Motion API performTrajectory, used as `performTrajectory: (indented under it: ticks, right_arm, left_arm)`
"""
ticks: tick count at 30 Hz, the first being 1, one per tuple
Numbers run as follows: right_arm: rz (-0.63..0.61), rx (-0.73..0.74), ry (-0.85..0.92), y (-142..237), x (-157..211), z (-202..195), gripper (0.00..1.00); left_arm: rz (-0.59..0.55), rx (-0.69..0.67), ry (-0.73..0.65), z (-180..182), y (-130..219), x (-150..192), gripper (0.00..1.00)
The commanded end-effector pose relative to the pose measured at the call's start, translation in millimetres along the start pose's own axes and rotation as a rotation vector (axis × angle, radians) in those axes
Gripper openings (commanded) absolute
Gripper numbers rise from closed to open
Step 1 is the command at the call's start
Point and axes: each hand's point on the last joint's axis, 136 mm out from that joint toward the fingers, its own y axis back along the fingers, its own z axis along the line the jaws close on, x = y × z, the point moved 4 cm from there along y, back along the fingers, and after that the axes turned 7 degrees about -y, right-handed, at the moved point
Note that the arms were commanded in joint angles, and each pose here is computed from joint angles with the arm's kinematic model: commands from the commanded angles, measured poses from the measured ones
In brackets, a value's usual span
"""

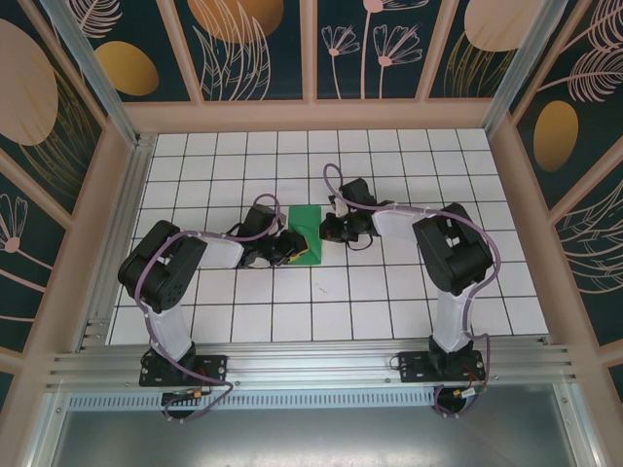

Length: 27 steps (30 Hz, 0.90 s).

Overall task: Fold a paper plane with a square sheet of paper (pick it up from the middle)
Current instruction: Fold the triangle a second time at the center of the table.

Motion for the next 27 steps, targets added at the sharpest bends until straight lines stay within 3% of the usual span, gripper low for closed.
performTrajectory:
  ticks: [1,17,27]
  right_arm:
    - [0.013,0.028,0.03,-5,-2,-2,0.04]
    - [0.045,0.002,0.075,-11,-4,3,0.05]
    - [0.039,-0.028,0.098,-8,-4,8,0.05]
  left_arm:
    - [0.022,-0.065,-0.019,10,-2,5,0.28]
    - [0.049,-0.135,-0.042,23,-6,7,0.09]
    - [0.062,-0.196,-0.072,30,-7,6,0.02]
